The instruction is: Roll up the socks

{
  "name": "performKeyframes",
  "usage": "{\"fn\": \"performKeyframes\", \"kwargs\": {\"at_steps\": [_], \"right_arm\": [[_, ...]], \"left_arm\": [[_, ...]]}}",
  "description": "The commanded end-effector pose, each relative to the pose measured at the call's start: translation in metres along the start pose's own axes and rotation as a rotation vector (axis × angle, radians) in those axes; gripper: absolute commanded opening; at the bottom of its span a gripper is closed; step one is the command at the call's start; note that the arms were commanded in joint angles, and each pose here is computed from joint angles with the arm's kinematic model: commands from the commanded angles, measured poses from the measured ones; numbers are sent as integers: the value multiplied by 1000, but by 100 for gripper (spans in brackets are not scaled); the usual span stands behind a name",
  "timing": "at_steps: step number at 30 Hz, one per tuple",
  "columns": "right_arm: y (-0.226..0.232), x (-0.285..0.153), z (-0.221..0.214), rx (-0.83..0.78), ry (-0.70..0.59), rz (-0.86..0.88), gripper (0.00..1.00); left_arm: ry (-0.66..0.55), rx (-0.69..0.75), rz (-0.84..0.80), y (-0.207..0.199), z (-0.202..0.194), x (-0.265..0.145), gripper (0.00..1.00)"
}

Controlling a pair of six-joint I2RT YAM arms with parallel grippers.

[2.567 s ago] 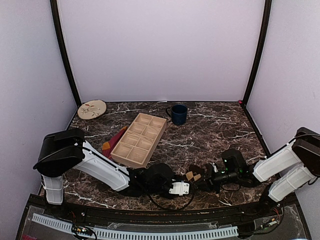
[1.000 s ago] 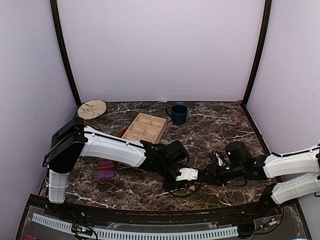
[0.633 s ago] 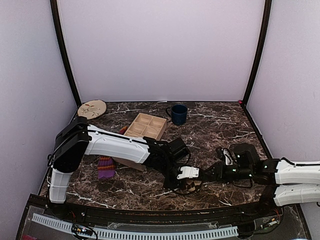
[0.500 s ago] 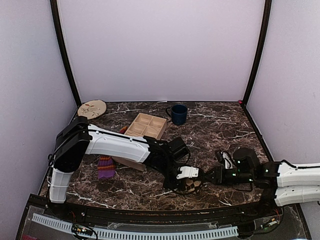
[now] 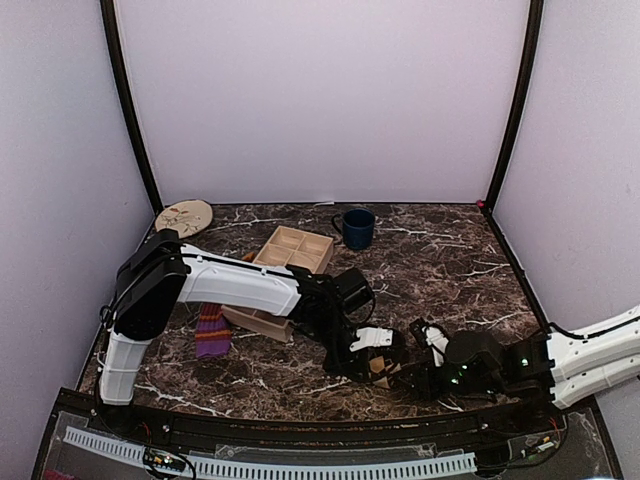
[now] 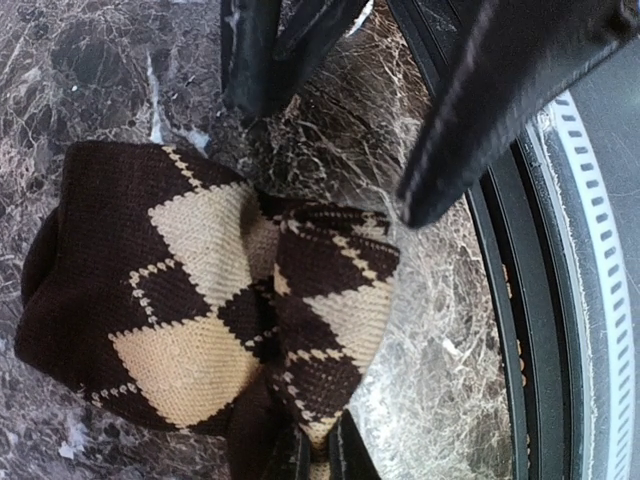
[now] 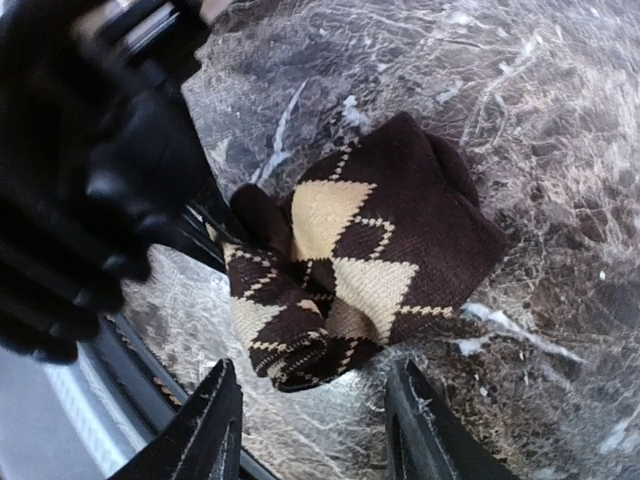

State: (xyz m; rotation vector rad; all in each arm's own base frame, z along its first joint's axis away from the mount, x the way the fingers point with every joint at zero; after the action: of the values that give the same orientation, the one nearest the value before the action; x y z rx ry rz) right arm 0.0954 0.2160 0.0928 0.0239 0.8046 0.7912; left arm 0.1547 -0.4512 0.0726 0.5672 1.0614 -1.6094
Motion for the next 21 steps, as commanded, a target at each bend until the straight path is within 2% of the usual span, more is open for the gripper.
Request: {"fn": "performKeyframes", "kwargs": {"at_steps": [1, 8, 21], "right_arm": [[18, 2, 20, -166, -81, -52, 47], [38, 9, 25, -335, -64, -77, 50], [46, 23, 14, -447, -16, -106, 52]], "left_arm": [[116, -77, -34, -1, -30, 10, 0], [117, -81, -37, 1, -32, 11, 0], [104, -89, -53, 3, -30, 7, 0]]}}
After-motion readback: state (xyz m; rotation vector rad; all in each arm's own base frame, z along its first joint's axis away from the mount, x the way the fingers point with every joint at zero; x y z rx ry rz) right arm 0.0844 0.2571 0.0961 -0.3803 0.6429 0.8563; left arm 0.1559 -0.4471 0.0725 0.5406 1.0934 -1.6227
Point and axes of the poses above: each gripper's point midway between its finger pads, its own x axis out along the fingers, its own y axis along the line the jaws close on, z = x × y, the point moved 5 cm from there along -x, back along the fingers, and after that the axes turned 12 degrees about -x, right-handed, at the moved point
